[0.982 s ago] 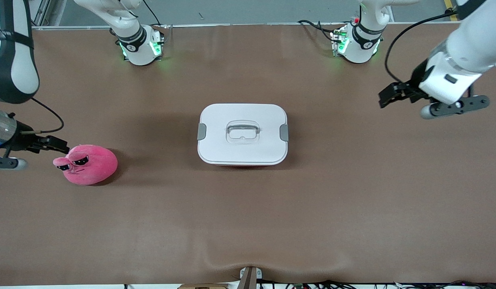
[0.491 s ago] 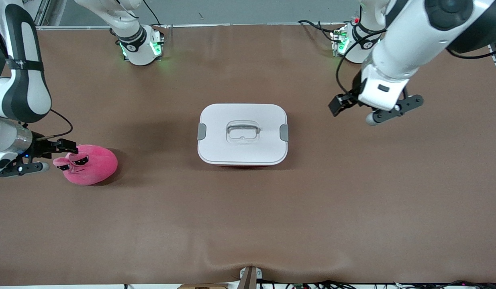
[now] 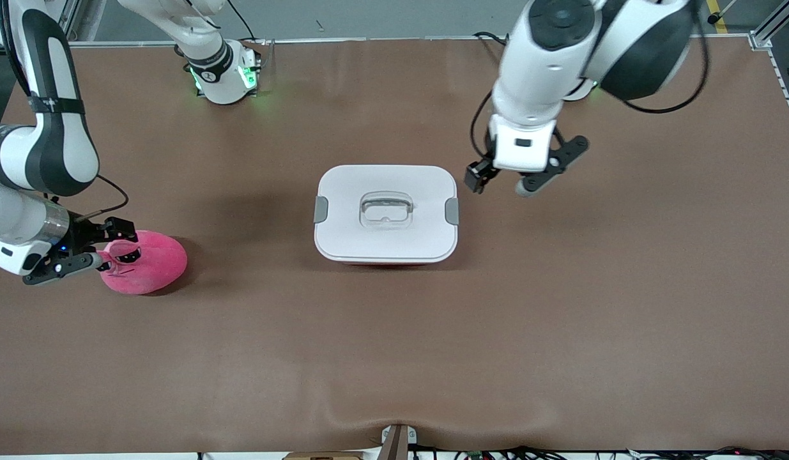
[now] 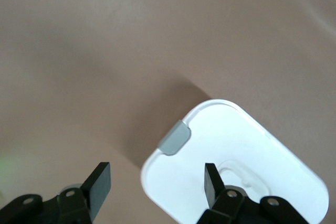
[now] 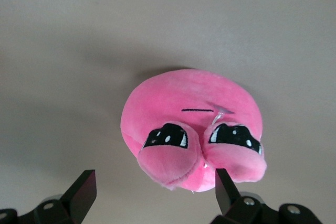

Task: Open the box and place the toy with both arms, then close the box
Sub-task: 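Grasp the pink plush with the right gripper while the left gripper reaches the lid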

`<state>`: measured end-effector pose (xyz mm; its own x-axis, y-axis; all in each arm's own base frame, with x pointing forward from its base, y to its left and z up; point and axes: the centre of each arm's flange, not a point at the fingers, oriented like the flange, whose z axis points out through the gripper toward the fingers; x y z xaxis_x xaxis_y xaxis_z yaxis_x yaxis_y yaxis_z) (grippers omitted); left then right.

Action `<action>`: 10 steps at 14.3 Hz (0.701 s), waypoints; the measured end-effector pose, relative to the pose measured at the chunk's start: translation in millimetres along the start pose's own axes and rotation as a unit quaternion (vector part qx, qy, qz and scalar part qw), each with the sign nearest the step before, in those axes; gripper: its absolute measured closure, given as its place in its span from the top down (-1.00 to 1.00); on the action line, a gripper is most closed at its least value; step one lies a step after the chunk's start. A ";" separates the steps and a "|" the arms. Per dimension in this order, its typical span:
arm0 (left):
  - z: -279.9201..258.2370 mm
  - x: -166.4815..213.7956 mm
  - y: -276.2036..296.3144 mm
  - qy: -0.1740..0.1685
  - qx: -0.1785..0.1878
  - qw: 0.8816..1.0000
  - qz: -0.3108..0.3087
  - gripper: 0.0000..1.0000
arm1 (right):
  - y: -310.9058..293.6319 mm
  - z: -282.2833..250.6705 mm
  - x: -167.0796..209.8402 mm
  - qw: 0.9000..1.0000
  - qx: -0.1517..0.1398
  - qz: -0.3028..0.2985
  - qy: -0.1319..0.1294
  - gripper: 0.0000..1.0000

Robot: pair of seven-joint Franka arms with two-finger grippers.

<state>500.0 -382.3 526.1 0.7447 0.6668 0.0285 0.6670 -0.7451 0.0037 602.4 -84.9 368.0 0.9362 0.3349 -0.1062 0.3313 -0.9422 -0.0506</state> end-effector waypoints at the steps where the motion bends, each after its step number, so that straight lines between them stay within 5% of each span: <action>1: 10.8 -16.7 8.3 0.008 0.003 1.000 -0.022 0.58 | -0.8 6.2 -1.8 1.000 0.001 -0.003 -0.002 1.00; 4: 36.4 -57.8 25.3 0.015 0.005 0.996 -0.092 0.52 | -2.5 16.8 -5.1 1.000 0.003 -0.006 -0.006 0.93; 7: 46.2 -79.8 37.4 0.008 -0.016 0.979 -0.205 0.52 | -2.3 17.1 -5.0 1.000 0.002 -0.007 -0.004 0.38; 8: 47.4 -84.2 40.7 0.004 -0.025 0.972 -0.234 0.52 | -2.2 16.9 -4.8 1.000 0.001 -0.008 -0.003 0.38; 10: 50.6 -94.6 46.3 -0.005 -0.037 0.962 -0.270 0.47 | -1.2 16.5 -5.2 1.000 0.000 -0.010 -0.002 0.05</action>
<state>461.6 -479.1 473.1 0.2902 0.9569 -0.0061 0.9536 -0.2886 0.0860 595.2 -85.4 352.3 0.9290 0.3533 -0.1101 0.3495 -0.9354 -0.0531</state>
